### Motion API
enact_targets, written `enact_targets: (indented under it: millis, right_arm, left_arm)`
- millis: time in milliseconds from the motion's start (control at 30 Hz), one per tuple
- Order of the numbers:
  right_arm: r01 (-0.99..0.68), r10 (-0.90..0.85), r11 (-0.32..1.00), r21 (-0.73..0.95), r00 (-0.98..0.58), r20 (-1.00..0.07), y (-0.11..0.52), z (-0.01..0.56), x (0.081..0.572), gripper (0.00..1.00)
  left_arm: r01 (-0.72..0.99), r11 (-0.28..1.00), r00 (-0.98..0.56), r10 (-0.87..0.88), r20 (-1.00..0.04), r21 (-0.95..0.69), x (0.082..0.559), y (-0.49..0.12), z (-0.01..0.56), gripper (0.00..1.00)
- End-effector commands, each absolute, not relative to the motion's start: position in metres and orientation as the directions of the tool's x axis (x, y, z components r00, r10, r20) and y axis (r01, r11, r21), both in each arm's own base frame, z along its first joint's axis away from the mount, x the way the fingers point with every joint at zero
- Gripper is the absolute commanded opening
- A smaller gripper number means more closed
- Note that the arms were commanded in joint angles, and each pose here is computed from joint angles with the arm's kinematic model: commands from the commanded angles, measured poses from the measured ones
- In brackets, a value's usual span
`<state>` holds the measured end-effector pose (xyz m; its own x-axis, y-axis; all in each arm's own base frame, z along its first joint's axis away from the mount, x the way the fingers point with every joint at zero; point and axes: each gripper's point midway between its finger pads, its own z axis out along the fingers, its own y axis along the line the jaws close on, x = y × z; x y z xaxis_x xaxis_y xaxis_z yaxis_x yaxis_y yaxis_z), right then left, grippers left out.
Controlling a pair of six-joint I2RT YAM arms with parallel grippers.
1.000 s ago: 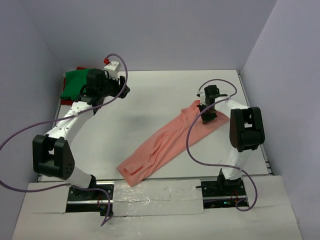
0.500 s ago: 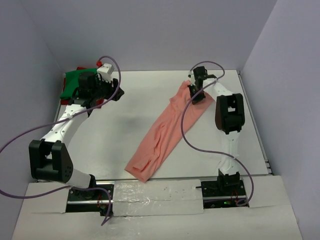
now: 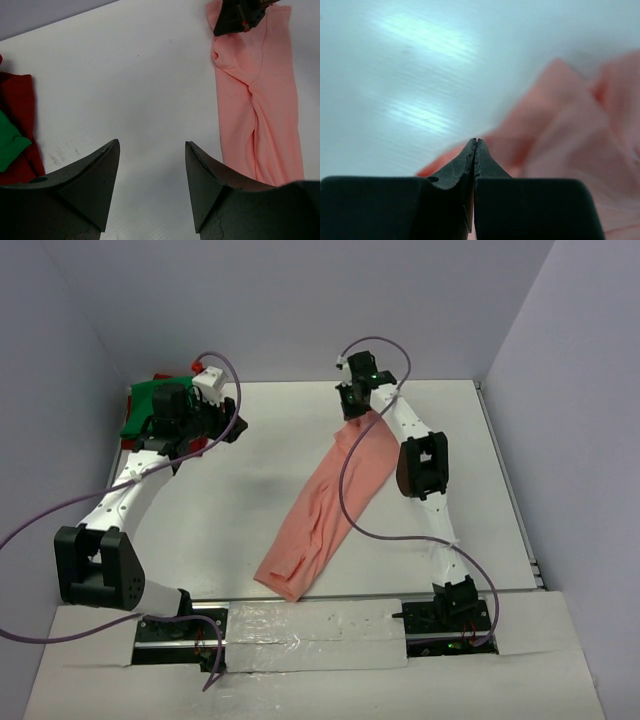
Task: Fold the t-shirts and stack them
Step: Rotate the tshirt 90 degrees
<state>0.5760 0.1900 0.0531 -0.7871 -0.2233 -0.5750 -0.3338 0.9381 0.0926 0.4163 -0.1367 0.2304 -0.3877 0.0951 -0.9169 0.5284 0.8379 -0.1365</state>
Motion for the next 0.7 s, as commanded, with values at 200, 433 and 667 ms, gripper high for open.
enact_targets:
  millis: [200,433,667]
  right_arm:
    - [-0.381,-0.235,0.924,0.040,-0.646,-0.726,0.218,0.135,0.570,0.00]
    - [-0.249,-0.244,0.959,-0.131,-0.502,-0.830,0.166,0.220,0.550,0.00]
    - [-0.226,-0.303,0.952,-0.207,-0.586,-0.752,0.129,0.188,0.507,0.00]
  left_arm:
    - [0.552,0.827,-0.317,0.093,-0.944,-0.103,0.406,-0.135,0.252,0.64]
    - [0.558,0.823,-0.297,0.079,-0.951,-0.106,0.400,-0.136,0.257,0.64]
    - [0.569,0.814,-0.302,0.076,-0.950,-0.116,0.397,-0.139,0.254,0.64]
